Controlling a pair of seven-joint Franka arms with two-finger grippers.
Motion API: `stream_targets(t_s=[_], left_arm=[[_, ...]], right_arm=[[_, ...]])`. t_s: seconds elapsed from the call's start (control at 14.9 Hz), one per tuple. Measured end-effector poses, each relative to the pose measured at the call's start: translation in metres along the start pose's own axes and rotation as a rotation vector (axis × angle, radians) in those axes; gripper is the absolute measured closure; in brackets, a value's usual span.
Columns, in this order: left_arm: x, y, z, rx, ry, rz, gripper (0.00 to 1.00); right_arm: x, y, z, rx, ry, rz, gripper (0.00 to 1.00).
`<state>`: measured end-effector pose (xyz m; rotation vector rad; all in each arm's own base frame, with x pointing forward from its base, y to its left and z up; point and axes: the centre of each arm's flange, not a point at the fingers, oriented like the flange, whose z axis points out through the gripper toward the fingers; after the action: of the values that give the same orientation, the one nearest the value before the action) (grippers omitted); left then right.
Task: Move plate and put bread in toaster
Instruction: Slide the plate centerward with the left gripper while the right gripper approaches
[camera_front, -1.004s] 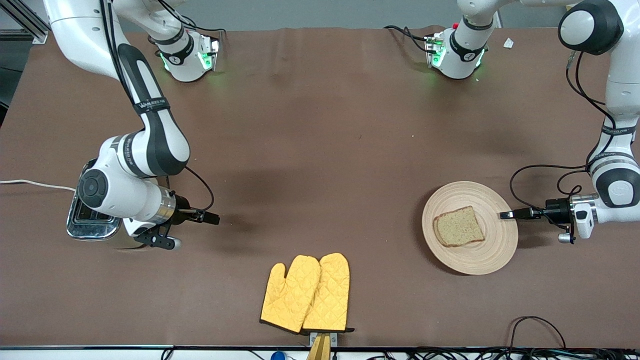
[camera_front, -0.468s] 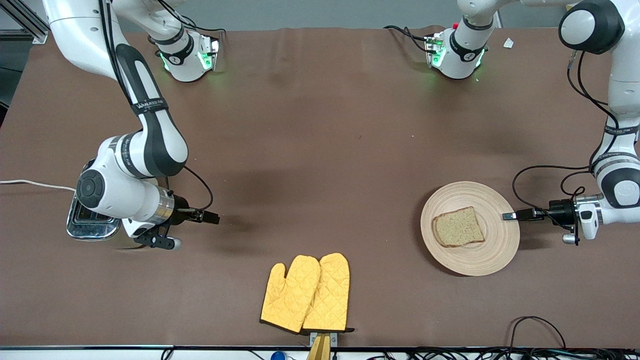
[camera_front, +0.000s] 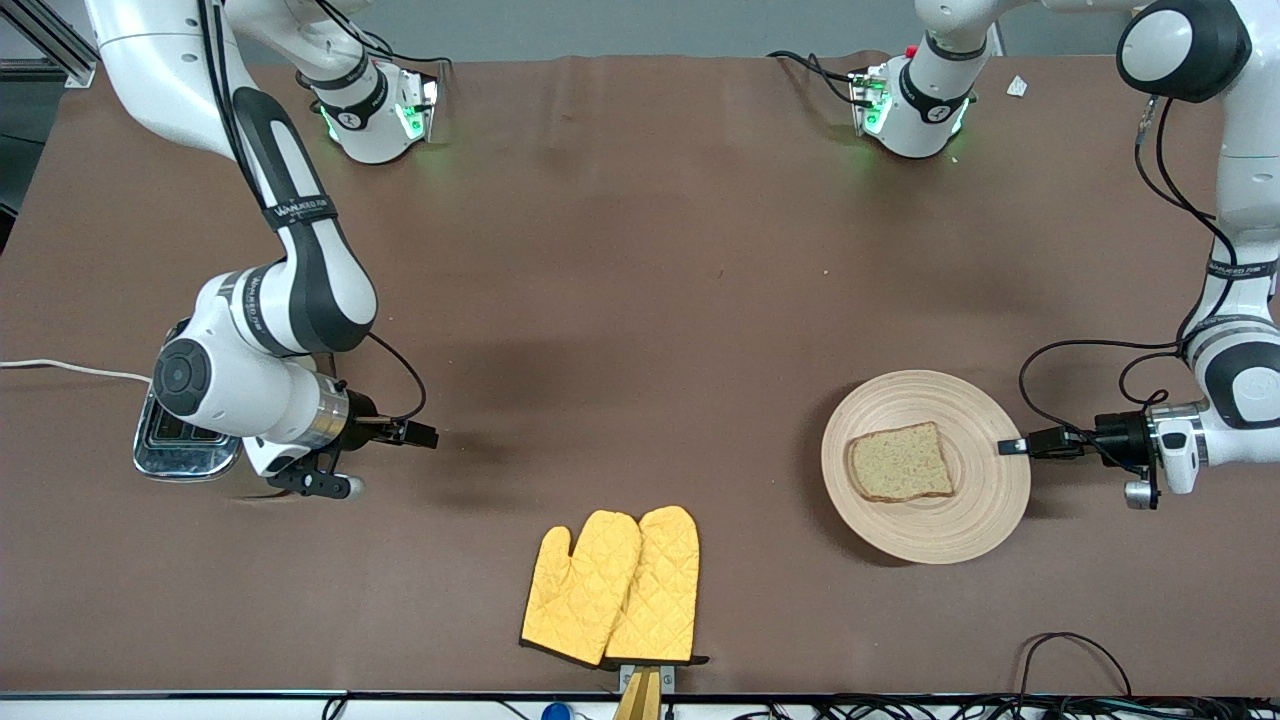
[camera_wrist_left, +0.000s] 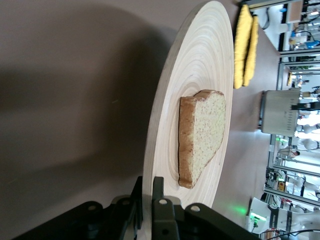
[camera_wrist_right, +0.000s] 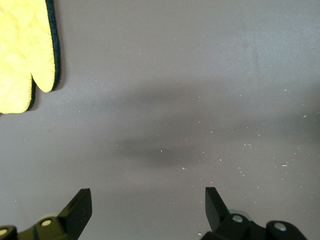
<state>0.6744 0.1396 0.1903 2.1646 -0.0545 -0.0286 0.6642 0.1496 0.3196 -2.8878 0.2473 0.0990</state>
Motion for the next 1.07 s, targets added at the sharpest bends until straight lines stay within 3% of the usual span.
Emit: stream_targets(t_s=[0.27, 0.54, 0.6, 0.8, 1.07], left_arm=[[0.022, 0.071, 0.038, -0.075, -0.043, 0.018, 0.91], [0.029, 0.154, 0.128, -0.108, -0.155, -0.022, 0.91], [0.027, 0.172, 0.159, -0.1, -0.185, -0.016, 0.91], [0.009, 0.203, 0.242, -0.079, -0.236, -0.016, 0.91], [-0.025, 0.213, 0.327, -0.055, -0.206, -0.061, 0.91]], right_arm=[[0.0, 0.001, 0.0, -0.005, -0.003, -0.013, 0.0], [0.001, 0.005, 0.0, -0.045, 0.002, -0.038, 0.0], [0.001, 0.004, 0.0, -0.07, 0.007, -0.06, 0.0], [0.003, 0.001, -0.013, -0.217, 0.032, -0.16, 0.0], [0.007, 0.001, -0.026, -0.245, 0.036, -0.173, 0.0]])
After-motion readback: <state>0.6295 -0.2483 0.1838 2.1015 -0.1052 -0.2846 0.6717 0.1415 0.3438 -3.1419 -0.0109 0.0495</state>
